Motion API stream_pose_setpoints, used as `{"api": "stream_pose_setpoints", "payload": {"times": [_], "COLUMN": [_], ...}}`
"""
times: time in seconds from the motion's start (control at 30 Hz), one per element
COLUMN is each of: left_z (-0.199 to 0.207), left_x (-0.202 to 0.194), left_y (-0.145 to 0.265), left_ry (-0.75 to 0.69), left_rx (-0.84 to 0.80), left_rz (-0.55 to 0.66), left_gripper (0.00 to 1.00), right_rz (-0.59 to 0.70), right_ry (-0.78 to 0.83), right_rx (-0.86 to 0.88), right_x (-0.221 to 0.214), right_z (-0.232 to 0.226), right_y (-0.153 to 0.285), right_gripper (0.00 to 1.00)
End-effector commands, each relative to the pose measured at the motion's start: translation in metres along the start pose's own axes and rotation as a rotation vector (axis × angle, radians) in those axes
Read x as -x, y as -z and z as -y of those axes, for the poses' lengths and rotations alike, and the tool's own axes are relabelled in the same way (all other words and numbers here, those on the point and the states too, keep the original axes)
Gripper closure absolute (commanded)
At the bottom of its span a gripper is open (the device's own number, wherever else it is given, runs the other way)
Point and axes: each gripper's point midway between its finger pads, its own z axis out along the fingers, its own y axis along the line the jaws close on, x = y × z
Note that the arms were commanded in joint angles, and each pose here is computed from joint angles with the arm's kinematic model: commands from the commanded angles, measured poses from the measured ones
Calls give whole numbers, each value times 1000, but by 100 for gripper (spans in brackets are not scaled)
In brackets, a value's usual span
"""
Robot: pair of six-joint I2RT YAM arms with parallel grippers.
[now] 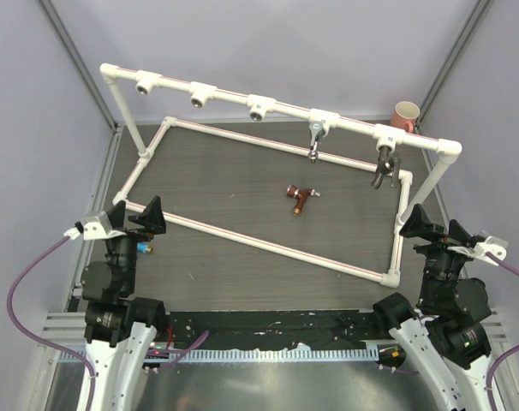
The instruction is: Install the water faucets
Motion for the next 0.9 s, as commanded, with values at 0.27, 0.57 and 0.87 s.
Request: {"api": "stream_pose_setpoints", "payload": {"times": [0.27,0.57,0.87], "left_z": [-32,-106,-141], "left_x": [-58,-121,-182], "left_y": [-28,5,25], "left_ry": [34,4,126], "left_rx": [255,795,1013], "left_rz": [-321,-571,-816], "left_gripper": [0,0,0], "right_rz": [33,22,7], "right_ry": [-94,-104,-113], "right_rx": [33,61,83], "right_x": [22,19,19], "right_z": [-2,-7,-10], "right_y": [7,7,8], "right_gripper": [2,2,2]}}
